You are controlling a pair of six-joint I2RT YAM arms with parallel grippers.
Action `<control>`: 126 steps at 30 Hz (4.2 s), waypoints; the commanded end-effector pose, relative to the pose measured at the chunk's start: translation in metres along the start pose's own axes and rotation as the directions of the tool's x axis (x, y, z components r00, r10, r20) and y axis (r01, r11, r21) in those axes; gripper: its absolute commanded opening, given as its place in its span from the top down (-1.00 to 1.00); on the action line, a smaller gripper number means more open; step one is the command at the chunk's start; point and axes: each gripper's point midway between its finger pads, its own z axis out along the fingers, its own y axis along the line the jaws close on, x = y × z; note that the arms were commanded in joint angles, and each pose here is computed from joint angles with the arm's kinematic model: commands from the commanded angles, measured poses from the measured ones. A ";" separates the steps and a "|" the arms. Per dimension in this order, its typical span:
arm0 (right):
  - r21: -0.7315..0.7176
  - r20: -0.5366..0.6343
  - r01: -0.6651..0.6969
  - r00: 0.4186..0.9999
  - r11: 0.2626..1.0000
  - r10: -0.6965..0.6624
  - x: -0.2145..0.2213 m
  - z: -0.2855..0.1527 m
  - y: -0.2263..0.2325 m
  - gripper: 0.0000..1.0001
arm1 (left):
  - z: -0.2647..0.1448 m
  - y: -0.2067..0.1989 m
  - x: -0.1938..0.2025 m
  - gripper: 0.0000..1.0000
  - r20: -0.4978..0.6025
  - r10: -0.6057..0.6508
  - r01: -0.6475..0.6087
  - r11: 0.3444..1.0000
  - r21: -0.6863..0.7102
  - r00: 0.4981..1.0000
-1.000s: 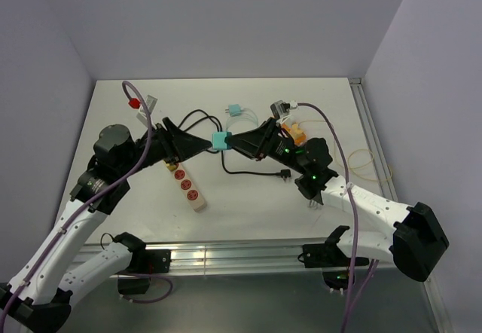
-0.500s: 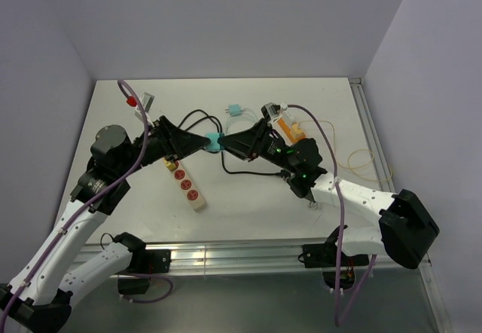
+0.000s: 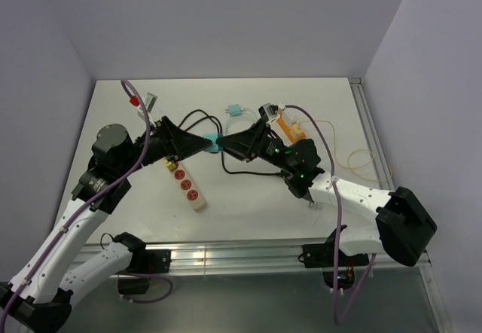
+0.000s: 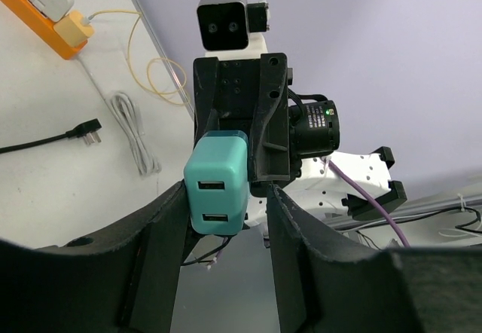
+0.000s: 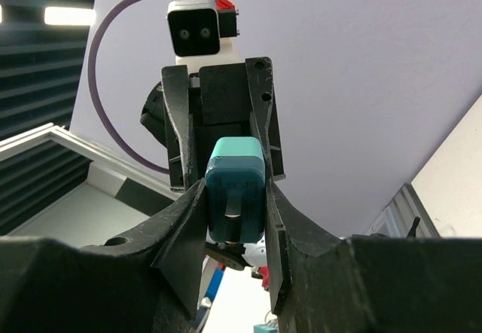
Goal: Insert the plug
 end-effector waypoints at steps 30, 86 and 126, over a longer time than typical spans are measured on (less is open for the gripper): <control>0.001 -0.132 0.098 0.986 0.995 -0.097 0.015 0.022 0.003 -0.34 | 0.005 -0.005 -0.006 0.99 -0.021 0.004 -0.004 1.000 -0.015 1.000; 0.396 -0.734 0.885 0.465 0.245 -0.495 0.137 -0.022 -0.300 -0.09 | -0.077 0.256 0.031 0.99 0.079 -0.306 0.173 0.294 -0.940 0.949; 0.449 -0.727 0.832 0.552 0.326 -0.409 0.158 -0.045 -0.319 1.00 | -0.066 0.316 0.001 0.99 0.099 -0.169 0.127 0.166 -0.978 0.981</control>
